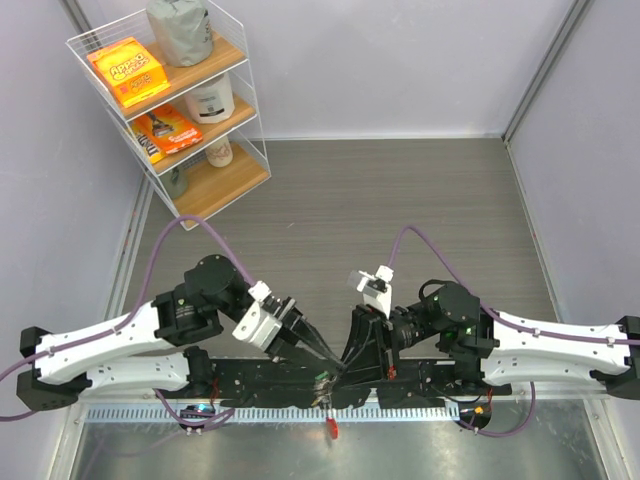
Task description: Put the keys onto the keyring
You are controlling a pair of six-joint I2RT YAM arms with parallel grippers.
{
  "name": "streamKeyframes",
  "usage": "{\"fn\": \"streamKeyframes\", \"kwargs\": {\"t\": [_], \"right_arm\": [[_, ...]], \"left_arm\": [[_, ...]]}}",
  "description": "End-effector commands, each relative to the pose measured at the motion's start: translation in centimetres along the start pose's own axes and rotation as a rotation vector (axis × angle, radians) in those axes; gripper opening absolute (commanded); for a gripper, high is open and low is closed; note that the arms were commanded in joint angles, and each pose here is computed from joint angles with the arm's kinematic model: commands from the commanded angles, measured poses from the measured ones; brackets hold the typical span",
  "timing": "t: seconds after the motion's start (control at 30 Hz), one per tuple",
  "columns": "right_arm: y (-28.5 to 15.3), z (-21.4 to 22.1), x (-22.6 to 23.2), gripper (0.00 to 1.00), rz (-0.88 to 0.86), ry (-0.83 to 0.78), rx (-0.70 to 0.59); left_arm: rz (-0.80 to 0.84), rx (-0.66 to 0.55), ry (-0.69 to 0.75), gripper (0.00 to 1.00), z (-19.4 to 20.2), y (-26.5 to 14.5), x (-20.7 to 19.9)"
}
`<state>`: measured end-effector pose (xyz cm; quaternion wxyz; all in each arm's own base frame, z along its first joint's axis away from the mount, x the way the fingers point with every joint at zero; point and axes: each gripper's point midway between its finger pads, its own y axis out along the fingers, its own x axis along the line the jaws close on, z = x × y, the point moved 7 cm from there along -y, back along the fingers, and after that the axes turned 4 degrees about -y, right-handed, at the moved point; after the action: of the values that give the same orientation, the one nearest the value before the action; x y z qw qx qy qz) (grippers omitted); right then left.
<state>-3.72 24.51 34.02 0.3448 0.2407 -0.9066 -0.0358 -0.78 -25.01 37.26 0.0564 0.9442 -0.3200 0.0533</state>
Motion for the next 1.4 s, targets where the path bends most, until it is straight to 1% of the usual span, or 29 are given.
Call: {"fn": "streamKeyframes", "kwargs": {"t": [0.0, 0.07, 0.13, 0.2, 0.23, 0.37, 0.43, 0.53, 0.8, 0.9, 1.03, 1.1, 1.27, 1.37], "right_arm": [[-0.4, -1.5, 3.0, 0.06, -0.140, -0.090, -0.068], [-0.6, -1.7, 3.4, 0.05, -0.145, -0.113, -0.088], [-1.0, -2.0, 3.9, 0.06, -0.153, -0.138, -0.105], [-1.2, -2.2, 4.3, 0.05, -0.159, -0.164, -0.126], [-1.3, -2.3, 4.2, 0.05, -0.151, -0.170, -0.138], [-1.6, -2.8, 4.9, 0.06, -0.173, -0.210, -0.185], [-1.8, -3.2, 5.2, 0.06, -0.175, -0.220, -0.226], [-2.1, -3.7, 5.5, 0.05, -0.178, -0.240, -0.283], [-3.1, -5.1, 6.6, 0.06, -0.180, -0.293, -0.424], [-3.6, -5.6, 6.6, 0.05, -0.154, -0.316, -0.486], [-3.9, -6.2, 6.8, 0.06, -0.163, -0.341, -0.559], [-3.8, -6.5, 6.7, 0.06, -0.163, -0.358, -0.590], [-4.4, -7.0, 6.4, 0.06, -0.163, -0.422, -0.699], [-4.8, -7.2, 6.2, 0.05, -0.143, -0.484, -0.739]], "left_arm": [[-0.244, -0.025, 0.026, 0.20, -1.4, 0.0, 3.7], [-0.276, -0.038, 0.011, 0.34, -2.0, -0.1, 3.9], [-0.334, -0.056, 0.015, 0.45, -2.6, -0.3, 4.3], [-0.382, -0.085, -0.021, 0.51, -3.6, -0.6, 4.4], [-0.410, -0.096, -0.031, 0.52, -4.0, -0.8, 4.5], [-0.572, -0.124, -0.113, 0.54, -5.1, -1.9, 5.1], [-0.668, -0.109, -0.174, 0.53, -5.2, -2.7, 5.4], [-0.755, -0.109, -0.230, 0.53, -5.4, -3.7, 5.1], [-0.953, -0.214, -0.412, 0.48, -6.7, -7.3, 2.2], [-0.950, -0.265, -0.486, 0.46, -6.9, -7.9, 0.8], [-0.869, -0.344, -0.563, 0.45, -7.4, -7.7, -0.6], [-0.820, -0.356, -0.579, 0.45, -7.4, -7.3, -0.9], [-0.695, -0.398, -0.561, 0.45, -8.3, -6.2, -1.3], [-0.669, -0.401, -0.534, 0.46, -9.0, -5.8, -0.9]]}}
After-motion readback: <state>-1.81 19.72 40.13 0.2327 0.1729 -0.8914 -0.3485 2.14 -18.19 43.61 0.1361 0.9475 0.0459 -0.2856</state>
